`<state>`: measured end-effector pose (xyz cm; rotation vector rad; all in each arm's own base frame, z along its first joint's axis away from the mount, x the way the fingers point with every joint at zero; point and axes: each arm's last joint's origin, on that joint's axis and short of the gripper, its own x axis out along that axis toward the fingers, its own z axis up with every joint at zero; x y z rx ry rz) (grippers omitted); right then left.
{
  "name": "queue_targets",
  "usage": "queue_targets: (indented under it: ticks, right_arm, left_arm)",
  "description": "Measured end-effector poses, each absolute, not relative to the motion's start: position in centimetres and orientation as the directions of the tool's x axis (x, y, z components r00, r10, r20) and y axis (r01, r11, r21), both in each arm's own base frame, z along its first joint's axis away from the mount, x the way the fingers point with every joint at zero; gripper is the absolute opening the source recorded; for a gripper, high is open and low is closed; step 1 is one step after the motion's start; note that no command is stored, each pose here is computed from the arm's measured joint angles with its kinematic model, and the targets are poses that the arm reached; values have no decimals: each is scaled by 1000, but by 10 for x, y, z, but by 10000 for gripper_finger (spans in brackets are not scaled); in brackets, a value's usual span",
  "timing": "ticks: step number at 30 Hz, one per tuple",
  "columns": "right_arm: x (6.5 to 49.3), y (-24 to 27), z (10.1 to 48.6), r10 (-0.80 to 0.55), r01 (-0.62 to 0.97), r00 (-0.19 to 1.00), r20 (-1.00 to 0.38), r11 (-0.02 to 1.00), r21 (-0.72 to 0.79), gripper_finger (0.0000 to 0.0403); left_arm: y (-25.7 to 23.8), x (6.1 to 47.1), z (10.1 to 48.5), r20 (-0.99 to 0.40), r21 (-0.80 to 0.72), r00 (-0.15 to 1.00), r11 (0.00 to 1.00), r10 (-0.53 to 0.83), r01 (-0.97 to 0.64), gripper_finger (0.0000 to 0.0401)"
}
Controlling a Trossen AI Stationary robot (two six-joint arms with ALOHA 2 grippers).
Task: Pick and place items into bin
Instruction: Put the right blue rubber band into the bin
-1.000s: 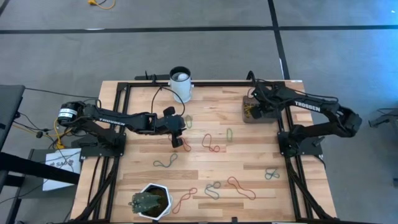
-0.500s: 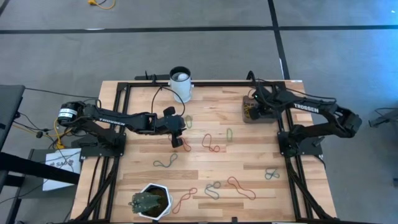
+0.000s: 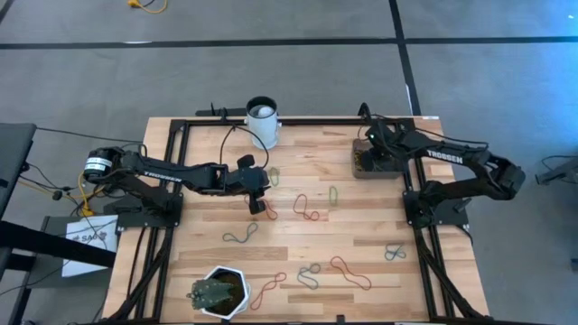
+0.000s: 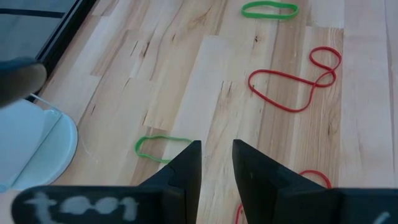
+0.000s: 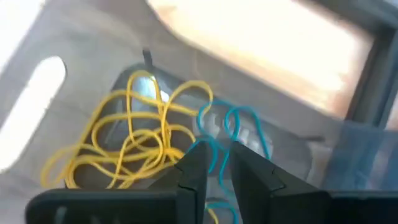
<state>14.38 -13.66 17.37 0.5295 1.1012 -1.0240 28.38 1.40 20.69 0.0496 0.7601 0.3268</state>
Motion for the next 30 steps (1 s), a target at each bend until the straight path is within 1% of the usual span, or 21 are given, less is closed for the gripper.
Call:
queue_targets:
  ticks: [3,6,11,13,15,17,20,22,25,30]
  right_arm:
    - [147,-140,183,-432,877,97,-897,462,-128,69]
    - [152,-144,198,-457,857,127,-880,497,-134,70]
    - [161,-141,243,-475,823,213,-854,558,-105,71]
    - [162,-133,264,-451,783,262,-853,616,-85,71]
    - [160,-118,282,-390,732,309,-867,680,-45,71]
    - [156,-99,291,-302,671,362,-882,741,22,71]
    - [148,-66,298,-133,529,428,-894,839,128,71]
    - [140,-44,299,-25,434,433,-901,882,183,71]
    - [132,-19,302,67,338,447,-892,911,238,71]
    - [124,10,302,165,296,464,-870,897,328,71]
  left_arm:
    - [14,284,207,-668,159,677,948,308,-275,83]
    - [14,284,207,-668,157,677,948,308,-277,83]
    - [14,284,207,-668,157,677,948,308,-277,83]
    - [14,284,207,-668,157,677,948,309,-277,83]
    - [14,284,207,-668,157,677,948,309,-277,83]
    - [14,284,207,-668,158,677,948,309,-276,83]
    - [14,284,207,-668,166,677,949,309,-269,83]
    - [14,284,207,-668,169,677,949,309,-267,83]
    - [14,284,207,-668,171,677,949,309,-265,83]
    - [14,284,207,-668,171,677,949,310,-266,83]
